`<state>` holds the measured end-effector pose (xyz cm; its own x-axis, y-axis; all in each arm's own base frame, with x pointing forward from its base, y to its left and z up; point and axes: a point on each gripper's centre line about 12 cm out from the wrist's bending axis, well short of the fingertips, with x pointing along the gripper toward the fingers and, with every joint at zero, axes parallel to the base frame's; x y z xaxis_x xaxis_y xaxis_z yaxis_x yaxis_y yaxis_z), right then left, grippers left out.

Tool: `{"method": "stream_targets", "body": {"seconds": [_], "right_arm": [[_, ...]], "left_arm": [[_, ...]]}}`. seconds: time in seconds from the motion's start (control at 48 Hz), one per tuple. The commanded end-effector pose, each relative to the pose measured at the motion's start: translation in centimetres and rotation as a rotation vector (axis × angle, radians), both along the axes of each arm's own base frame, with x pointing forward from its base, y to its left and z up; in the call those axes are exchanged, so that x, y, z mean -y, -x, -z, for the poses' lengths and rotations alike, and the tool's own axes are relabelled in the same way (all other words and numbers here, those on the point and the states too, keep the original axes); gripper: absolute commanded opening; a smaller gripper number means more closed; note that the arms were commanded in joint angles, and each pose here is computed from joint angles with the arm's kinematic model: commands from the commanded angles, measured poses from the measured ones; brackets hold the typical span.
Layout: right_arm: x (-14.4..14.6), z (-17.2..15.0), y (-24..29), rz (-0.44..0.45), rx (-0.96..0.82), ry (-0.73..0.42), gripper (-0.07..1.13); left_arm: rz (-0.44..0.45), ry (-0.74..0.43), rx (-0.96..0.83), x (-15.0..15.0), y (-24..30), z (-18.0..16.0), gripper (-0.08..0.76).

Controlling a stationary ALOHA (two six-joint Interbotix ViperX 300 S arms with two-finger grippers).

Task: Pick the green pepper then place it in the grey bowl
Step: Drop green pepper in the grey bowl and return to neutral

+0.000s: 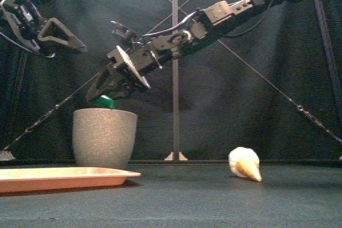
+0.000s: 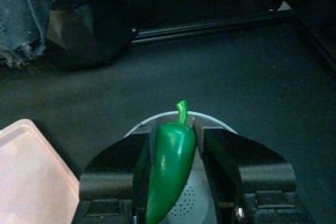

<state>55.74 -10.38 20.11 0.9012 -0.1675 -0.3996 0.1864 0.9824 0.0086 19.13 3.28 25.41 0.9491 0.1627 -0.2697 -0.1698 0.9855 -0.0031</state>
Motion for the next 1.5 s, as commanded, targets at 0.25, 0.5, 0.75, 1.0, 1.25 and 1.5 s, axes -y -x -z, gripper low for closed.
{"method": "stream_targets", "body": {"seconds": [0.25, 0.5, 0.75, 1.0, 1.25, 1.5], "right_arm": [[0.4, -2.4, 0.0, 0.007, 0.048, 0.011, 0.82], [0.4, -4.0, 0.8, -0.002, 0.062, 0.041, 0.82], [-0.3, -5.6, 4.7, -0.011, 0.057, 0.067, 0.82], [-2.1, -6.1, 10.8, -0.034, 0.127, 0.078, 0.82], [-4.5, -6.6, 15.2, -0.079, 0.304, 0.096, 0.82], [-5.7, -6.0, 17.4, -0.099, 0.367, 0.088, 0.82]], "left_arm": [[-0.005, -0.004, 0.021, -0.1, -0.2, -0.6, 0.063], [-0.005, -0.004, 0.021, -0.1, -0.2, -0.6, 0.063], [-0.005, -0.003, 0.018, -0.1, -0.1, -0.5, 0.063], [-0.004, -0.007, 0.021, -0.1, -0.1, -0.6, 0.063], [-0.002, -0.020, 0.045, -0.1, -0.1, -0.6, 0.063], [-0.003, -0.030, 0.113, -0.1, -0.1, -0.4, 0.063]]}}
